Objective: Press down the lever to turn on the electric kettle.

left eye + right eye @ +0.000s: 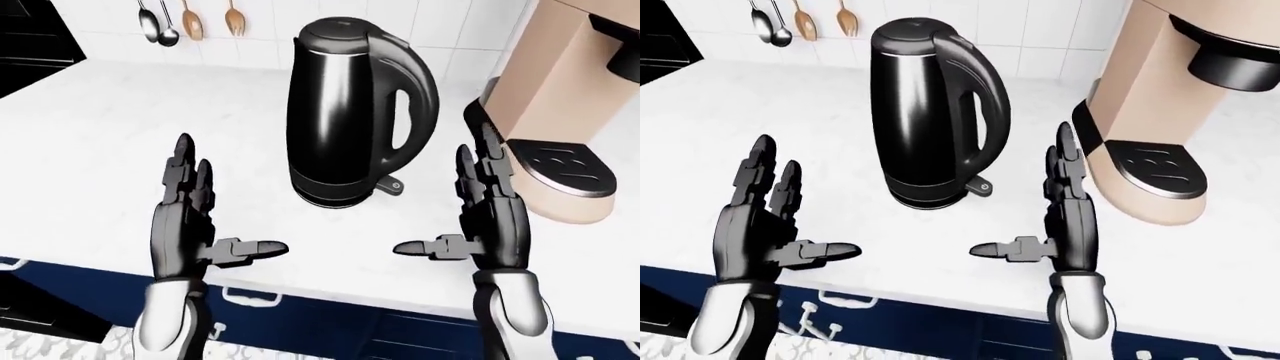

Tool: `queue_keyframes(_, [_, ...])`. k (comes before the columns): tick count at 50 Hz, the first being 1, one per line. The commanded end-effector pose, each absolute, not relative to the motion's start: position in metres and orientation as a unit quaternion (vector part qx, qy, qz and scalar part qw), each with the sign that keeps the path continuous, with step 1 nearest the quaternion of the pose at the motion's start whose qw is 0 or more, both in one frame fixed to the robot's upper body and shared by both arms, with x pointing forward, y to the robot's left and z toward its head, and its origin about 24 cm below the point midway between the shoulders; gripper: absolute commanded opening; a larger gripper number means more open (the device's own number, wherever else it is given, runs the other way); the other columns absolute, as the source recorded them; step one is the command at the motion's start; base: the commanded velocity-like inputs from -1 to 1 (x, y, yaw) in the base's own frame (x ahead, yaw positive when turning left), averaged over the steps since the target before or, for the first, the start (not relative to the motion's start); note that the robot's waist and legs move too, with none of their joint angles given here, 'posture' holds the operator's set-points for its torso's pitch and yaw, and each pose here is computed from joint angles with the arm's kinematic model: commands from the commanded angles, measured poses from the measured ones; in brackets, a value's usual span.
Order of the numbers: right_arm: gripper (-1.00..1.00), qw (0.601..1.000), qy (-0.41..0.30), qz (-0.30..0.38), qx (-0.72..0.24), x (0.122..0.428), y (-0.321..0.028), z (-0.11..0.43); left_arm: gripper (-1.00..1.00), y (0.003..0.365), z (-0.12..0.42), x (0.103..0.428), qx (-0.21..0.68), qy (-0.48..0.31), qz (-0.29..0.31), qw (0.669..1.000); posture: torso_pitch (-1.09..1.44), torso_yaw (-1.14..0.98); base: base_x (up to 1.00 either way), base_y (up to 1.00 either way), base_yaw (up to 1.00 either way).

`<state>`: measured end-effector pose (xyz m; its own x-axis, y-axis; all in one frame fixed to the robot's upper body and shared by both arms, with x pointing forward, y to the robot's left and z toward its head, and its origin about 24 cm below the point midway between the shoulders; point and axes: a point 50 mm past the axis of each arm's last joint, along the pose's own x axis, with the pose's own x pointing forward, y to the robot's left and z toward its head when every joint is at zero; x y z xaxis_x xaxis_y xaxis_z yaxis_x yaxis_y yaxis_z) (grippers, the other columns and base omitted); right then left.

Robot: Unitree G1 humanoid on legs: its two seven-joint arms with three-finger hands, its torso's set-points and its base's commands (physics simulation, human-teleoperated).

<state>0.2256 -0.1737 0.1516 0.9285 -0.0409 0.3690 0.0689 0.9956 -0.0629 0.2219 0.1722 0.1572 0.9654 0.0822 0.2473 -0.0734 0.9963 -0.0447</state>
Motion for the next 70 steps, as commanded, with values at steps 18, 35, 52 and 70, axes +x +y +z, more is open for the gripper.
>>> queue_keyframes(18, [1.00, 0.971, -0.226, -0.045, -0.063, 0.226, -0.181, 0.212, 1.00, 0.172, 0.170, 0.217, -0.015, -0.166, 0.039, 0.985, 0.00, 0.00, 0.00, 0.00, 0.00])
queue_keyframes(35, [1.00, 0.974, -0.208, -0.026, -0.079, 0.243, -0.183, 0.239, 1.00, 0.174, 0.171, 0.218, -0.017, -0.167, 0.042, 0.985, 0.00, 0.00, 0.00, 0.00, 0.00])
queue_keyframes(52, [1.00, 0.978, -0.184, -0.029, -0.098, 0.262, -0.192, 0.255, 1.00, 0.175, 0.176, 0.216, -0.018, -0.171, 0.046, 0.984, 0.00, 0.00, 0.00, 0.00, 0.00])
queue_keyframes(70, [1.00, 0.976, -0.162, -0.010, -0.144, 0.288, -0.189, 0.258, 1.00, 0.176, 0.180, 0.215, -0.020, -0.177, 0.047, 0.983, 0.00, 0.00, 0.00, 0.00, 0.00])
